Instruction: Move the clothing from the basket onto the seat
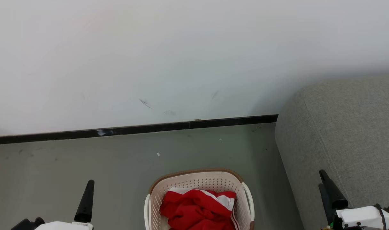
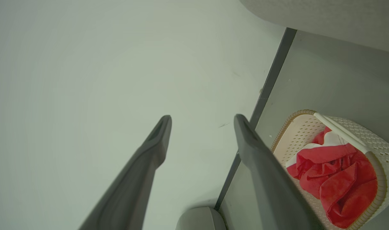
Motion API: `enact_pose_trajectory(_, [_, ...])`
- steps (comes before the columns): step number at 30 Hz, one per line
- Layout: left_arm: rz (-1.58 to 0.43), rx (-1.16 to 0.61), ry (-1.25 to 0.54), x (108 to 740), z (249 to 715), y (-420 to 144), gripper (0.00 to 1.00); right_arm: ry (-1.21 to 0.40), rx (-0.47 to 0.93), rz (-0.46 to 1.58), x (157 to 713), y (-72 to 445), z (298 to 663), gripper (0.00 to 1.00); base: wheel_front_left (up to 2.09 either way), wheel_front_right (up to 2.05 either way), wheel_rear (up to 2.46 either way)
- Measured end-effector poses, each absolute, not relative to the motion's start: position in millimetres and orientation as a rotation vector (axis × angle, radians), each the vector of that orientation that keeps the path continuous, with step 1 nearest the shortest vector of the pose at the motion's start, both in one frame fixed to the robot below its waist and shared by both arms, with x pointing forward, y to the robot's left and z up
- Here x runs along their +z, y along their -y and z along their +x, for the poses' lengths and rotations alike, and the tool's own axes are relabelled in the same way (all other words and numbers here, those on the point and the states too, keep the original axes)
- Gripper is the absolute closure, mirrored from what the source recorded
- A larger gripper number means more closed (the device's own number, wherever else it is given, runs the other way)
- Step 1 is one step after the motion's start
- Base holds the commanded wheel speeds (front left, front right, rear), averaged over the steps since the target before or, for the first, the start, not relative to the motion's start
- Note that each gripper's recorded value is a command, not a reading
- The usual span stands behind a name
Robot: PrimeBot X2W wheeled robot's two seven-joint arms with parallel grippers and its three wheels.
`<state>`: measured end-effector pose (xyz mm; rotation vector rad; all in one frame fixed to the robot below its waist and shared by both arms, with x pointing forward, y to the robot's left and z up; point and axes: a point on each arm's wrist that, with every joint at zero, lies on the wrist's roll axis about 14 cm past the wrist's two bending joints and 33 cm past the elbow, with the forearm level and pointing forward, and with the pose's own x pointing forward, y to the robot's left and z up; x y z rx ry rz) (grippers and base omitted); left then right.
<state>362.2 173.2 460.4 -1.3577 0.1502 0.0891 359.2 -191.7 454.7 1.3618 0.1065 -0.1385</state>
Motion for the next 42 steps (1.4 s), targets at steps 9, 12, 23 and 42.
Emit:
enact_pose_trajectory(9, [-1.202, 0.069, -0.127, 471.6, 366.3, -172.0, 0.00, -0.086, -0.094, 1.175, 466.3, 189.2, 364.3, 0.00, 0.00, 0.00, 0.00])
enact_pose_trajectory(12, [-1.136, 0.064, -0.117, 475.9, 367.5, -172.4, 0.00, -0.085, -0.077, 1.111, 468.8, 186.3, 365.2, 0.00, 0.00, 0.00, 0.00])
enact_pose_trajectory(23, [-0.869, 0.038, -0.088, 489.4, 369.1, -170.7, 0.00, -0.056, -0.013, 0.893, 483.1, 176.0, 367.9, 0.00, 0.00, 0.00, 0.00])
enact_pose_trajectory(42, [-0.521, 0.020, -0.027, 506.3, 367.5, -158.7, 0.00, -0.014, 0.083, 0.546, 497.5, 156.3, 367.5, 0.00, 0.00, 0.00, 0.00])
